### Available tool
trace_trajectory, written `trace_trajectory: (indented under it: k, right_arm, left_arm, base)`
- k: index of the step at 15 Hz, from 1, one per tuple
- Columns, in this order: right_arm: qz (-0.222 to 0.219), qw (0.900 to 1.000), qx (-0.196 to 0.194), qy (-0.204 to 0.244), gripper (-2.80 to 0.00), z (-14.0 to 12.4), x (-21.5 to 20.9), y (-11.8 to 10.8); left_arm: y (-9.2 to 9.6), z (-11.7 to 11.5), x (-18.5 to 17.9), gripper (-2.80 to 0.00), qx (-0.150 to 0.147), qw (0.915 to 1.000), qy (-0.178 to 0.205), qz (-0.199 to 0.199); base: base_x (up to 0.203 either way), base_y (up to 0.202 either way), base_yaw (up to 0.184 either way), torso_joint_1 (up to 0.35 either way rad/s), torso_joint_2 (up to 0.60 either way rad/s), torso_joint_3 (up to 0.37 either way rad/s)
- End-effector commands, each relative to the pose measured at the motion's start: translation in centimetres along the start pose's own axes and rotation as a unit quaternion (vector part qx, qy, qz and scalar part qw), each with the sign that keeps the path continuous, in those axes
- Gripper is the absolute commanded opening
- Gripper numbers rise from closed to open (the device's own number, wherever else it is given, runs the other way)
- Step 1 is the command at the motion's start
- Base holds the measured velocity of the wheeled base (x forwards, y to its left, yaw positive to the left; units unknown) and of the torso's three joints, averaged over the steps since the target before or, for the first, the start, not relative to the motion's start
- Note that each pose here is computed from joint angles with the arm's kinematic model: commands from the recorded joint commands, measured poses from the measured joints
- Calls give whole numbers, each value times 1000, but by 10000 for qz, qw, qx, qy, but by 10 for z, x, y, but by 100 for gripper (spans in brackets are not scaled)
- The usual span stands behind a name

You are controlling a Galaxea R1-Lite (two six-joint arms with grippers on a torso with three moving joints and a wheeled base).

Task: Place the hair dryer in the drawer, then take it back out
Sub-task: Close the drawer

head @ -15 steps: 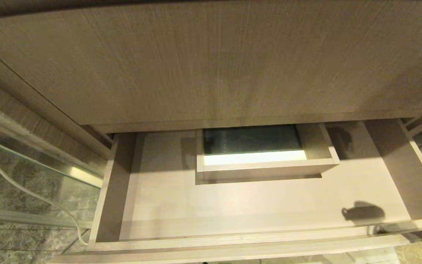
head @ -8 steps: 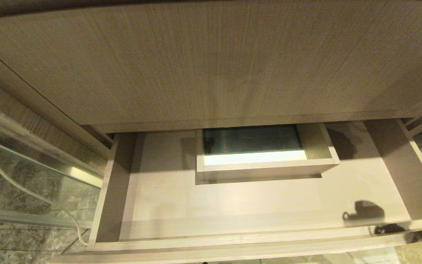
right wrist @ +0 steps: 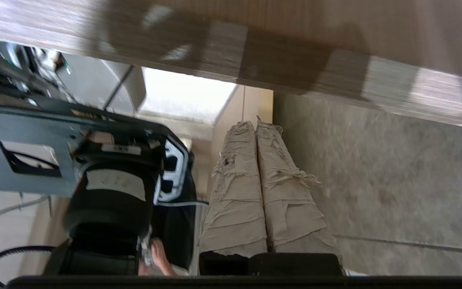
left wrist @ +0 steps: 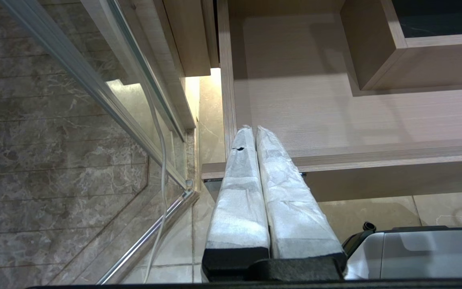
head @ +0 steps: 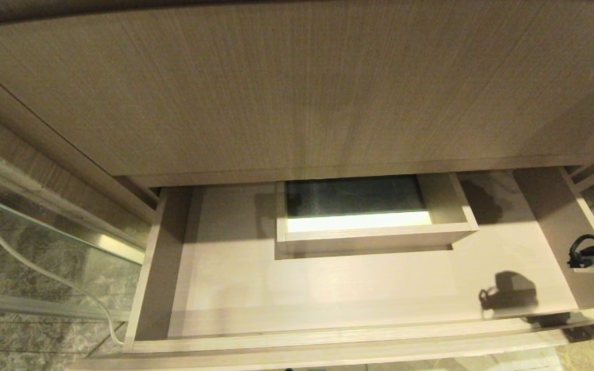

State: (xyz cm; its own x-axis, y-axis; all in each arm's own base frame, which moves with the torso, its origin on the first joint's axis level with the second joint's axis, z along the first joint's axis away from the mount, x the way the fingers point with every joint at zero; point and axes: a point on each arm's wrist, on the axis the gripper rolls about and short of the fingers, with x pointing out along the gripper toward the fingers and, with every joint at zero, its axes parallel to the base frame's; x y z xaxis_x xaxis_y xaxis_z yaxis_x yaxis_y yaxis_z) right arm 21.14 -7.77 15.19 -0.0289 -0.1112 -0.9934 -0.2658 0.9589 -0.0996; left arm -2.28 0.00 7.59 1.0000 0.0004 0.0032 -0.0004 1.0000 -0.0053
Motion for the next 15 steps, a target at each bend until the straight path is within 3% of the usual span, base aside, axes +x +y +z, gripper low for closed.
trace_trajectory:
  k: [1, 5, 12, 15]
  right_arm:
    - [34, 9997, -49, 217, -280, 1, 6, 0]
    - [-37, 9998, -31, 178, -280, 3, 9, -1]
    - [-510, 9966, 193, -619, -280, 16, 9, -10]
    - [-746, 9896, 434, -1155, -280, 21, 0, -15]
  left_arm:
    - [0, 0, 0, -280, -4, 10000, 8, 5]
    - [0, 0, 0, -280, -4, 10000, 8, 6]
    - [0, 0, 0, -280, -4, 10000, 6, 4]
    - [0, 0, 0, -280, -4, 10000, 8, 6]
  base:
    - [0, 0, 0, 0, 0, 0]
    - [0, 0, 0, 0, 0, 0]
    - [0, 0, 0, 0, 0, 0]
    - [0, 0, 0, 0, 0, 0]
